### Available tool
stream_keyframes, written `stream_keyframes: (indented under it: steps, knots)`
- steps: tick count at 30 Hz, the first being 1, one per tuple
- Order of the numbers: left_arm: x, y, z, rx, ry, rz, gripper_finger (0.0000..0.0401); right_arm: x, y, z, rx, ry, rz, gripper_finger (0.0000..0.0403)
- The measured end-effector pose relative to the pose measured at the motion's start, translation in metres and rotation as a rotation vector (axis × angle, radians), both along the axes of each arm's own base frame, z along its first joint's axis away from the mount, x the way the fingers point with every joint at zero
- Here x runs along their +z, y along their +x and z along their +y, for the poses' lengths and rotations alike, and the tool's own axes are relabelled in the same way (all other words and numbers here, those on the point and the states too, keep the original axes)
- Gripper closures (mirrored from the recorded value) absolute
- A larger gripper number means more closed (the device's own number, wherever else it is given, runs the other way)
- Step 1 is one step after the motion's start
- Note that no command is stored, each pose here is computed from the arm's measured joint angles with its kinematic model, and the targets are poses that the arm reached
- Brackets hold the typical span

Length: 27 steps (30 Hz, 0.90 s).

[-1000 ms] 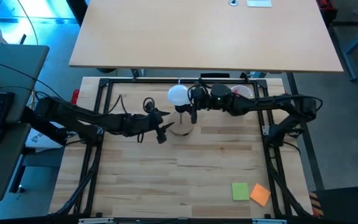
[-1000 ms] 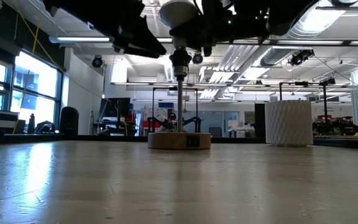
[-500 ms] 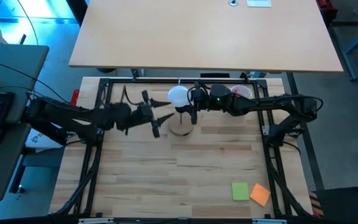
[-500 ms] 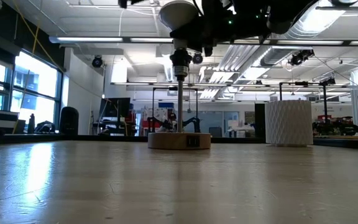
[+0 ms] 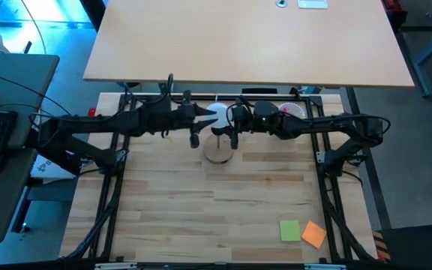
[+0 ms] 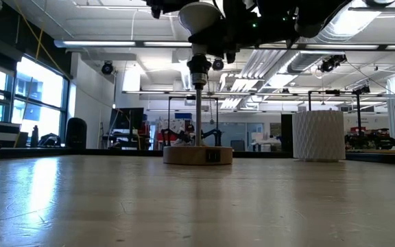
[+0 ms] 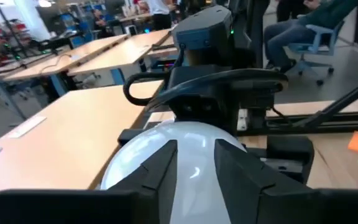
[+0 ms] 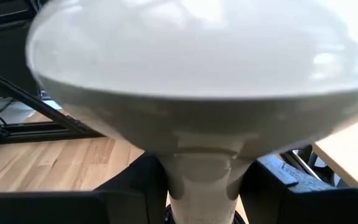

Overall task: Screw lightbulb
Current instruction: Insert the white lightbulb into the desk lamp

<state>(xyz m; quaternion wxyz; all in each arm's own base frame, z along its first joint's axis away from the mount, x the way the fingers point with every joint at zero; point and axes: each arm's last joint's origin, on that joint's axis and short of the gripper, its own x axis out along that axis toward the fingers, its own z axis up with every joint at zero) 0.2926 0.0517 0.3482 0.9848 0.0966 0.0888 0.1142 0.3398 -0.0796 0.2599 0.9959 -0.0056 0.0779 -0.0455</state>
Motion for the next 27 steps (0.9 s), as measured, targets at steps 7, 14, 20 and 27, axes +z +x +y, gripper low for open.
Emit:
stream_keyframes:
  steps: [7, 14, 20, 27]
  knots:
    - [-0.007, 0.011, 0.007, 0.006, -0.008, 0.020, 0.0317, -0.006, 0.000, -0.001, -0.038, 0.018, 0.030, 0.0204]
    - [-0.009, 0.011, 0.006, 0.011, -0.024, 0.031, 0.0318, 0.010, -0.009, 0.001, -0.037, 0.009, -0.002, 0.0190]
    - [-0.008, 0.009, 0.006, 0.028, -0.022, 0.027, 0.0319, 0.024, -0.024, 0.005, -0.057, 0.006, 0.042, 0.0189]
    - [-0.002, 0.003, 0.001, 0.039, -0.014, 0.016, 0.0319, 0.035, -0.041, 0.011, -0.146, -0.021, 0.102, 0.0188]
